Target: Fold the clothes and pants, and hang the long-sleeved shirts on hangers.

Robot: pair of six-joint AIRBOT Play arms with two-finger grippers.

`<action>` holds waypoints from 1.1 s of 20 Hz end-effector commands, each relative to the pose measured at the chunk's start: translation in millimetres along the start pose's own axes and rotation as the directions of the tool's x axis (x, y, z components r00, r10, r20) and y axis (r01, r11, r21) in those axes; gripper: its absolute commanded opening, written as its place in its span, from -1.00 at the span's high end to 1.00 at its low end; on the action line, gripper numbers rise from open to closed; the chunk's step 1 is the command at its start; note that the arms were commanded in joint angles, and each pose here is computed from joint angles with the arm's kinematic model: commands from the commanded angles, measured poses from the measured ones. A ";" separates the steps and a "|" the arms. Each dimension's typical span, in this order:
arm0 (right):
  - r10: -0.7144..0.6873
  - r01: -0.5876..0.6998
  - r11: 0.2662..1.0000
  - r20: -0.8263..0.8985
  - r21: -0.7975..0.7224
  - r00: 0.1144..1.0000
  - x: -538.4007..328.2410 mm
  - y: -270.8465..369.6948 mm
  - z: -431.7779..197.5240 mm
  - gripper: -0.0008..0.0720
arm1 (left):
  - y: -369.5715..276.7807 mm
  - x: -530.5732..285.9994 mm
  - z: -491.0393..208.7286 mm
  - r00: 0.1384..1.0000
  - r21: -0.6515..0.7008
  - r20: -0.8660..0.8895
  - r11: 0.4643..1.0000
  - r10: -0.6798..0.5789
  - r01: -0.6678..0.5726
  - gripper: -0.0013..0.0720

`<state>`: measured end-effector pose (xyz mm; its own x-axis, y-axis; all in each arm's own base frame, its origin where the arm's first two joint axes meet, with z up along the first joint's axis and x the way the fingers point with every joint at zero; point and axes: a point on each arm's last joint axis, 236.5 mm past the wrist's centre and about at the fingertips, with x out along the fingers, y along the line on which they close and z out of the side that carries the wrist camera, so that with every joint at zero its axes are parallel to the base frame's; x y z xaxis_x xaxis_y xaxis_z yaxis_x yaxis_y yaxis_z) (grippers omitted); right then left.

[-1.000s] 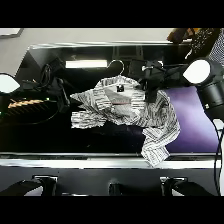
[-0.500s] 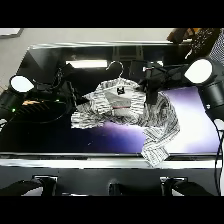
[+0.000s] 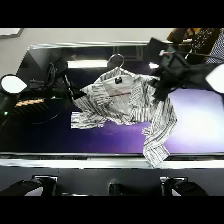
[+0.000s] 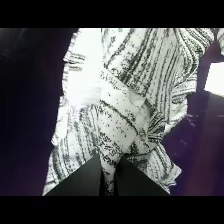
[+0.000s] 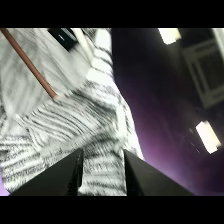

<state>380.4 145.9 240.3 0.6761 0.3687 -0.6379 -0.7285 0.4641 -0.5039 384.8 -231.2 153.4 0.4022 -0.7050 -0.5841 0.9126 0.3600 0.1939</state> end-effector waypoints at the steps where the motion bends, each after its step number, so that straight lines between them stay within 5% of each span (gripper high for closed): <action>1: -0.162 0.168 0.985 -0.112 0.044 0.980 -45.6 -26.2 -26.9 0.05 | 1.7 -18.6 18.5 0.998 0.038 0.039 0.998 0.051 -0.052 0.88; 6: -0.296 0.340 0.874 -0.175 0.348 0.939 -96.4 -76.2 -84.4 -0.30 | -18.8 -43.2 34.1 0.998 0.084 0.058 0.996 0.029 -0.034 0.88; 7: -0.291 0.323 0.840 -0.139 0.436 0.946 -97.6 -82.0 -89.0 -0.51 | -20.9 -45.4 36.2 0.998 0.089 0.061 0.995 0.028 -0.034 0.88; 9: -0.213 0.215 0.805 -0.069 0.553 0.975 -88.5 -79.2 -98.7 -0.58 | -23.2 -46.5 38.4 0.998 0.095 0.065 0.995 0.026 -0.032 0.88; 15: 0.145 -0.133 0.878 0.009 0.461 0.989 -32.6 -32.6 -117.2 -0.77 | -27.9 -44.4 40.1 0.998 0.102 0.065 0.995 0.013 -0.019 0.88; 22: 0.263 -0.298 0.924 0.169 0.239 0.950 7.7 -26.7 -108.7 -0.77 | -28.7 -43.9 39.3 0.998 0.097 0.063 0.995 0.008 -0.014 0.88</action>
<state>387.2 31.3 186.3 0.5079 0.5094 -0.6947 -0.7608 0.6435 -0.0843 344.5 -234.4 204.4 0.4158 -0.7384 -0.5309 0.9085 0.3107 0.2793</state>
